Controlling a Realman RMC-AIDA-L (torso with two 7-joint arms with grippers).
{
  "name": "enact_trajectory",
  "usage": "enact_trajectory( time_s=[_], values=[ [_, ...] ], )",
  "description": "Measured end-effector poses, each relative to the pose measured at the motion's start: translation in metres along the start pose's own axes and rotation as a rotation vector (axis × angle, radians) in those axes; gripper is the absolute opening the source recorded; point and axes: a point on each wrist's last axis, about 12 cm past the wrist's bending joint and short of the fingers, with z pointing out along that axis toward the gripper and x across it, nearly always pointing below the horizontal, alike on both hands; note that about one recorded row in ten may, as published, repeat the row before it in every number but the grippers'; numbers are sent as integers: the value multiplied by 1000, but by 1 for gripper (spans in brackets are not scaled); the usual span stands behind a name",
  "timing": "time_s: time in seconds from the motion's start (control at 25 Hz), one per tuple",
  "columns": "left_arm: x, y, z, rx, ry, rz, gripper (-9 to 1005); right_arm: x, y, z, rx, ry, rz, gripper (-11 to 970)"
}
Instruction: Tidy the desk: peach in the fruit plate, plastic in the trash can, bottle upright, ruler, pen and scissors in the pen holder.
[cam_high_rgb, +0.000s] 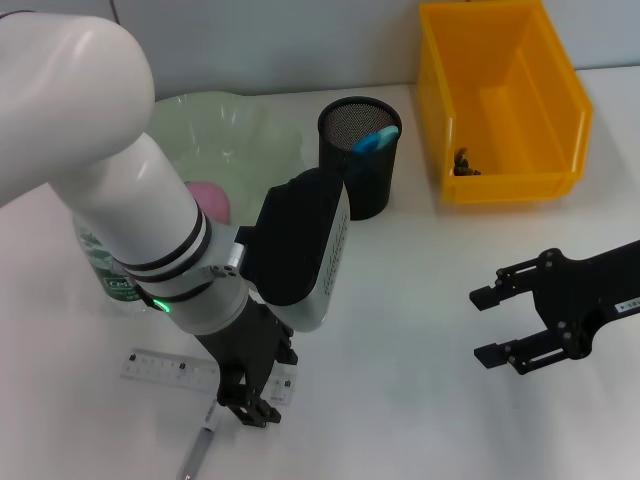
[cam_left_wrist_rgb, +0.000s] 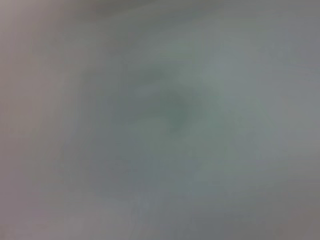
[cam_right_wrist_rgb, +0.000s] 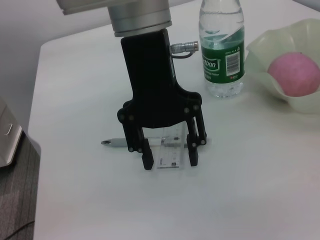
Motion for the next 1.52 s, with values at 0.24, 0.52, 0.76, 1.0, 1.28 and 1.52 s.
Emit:
enact_trajectory(
  time_s=[0.24, 0.52, 0.76, 1.0, 1.28, 1.52],
  values=[
    [0, 0, 0, 0, 1, -2, 597, 0, 0, 1, -3, 0, -1, 704],
    [0, 0, 0, 1, 3, -1, 589, -1, 0, 2, -3, -1, -1, 704],
    [0, 1, 0, -3, 4, 0, 542, -3, -1, 2, -2, -2, -1, 704],
    [-1, 2, 0, -5, 5, 0, 475, -4, -1, 3, -1, -2, -2, 704],
    [-3, 5, -10, -10, -29, -22, 392, -4, -2, 2, 2, -3, -3, 704],
    [-3, 9, -31, -22, -140, -109, 393, -1, -2, -1, 12, -5, 8, 704]
  ],
)
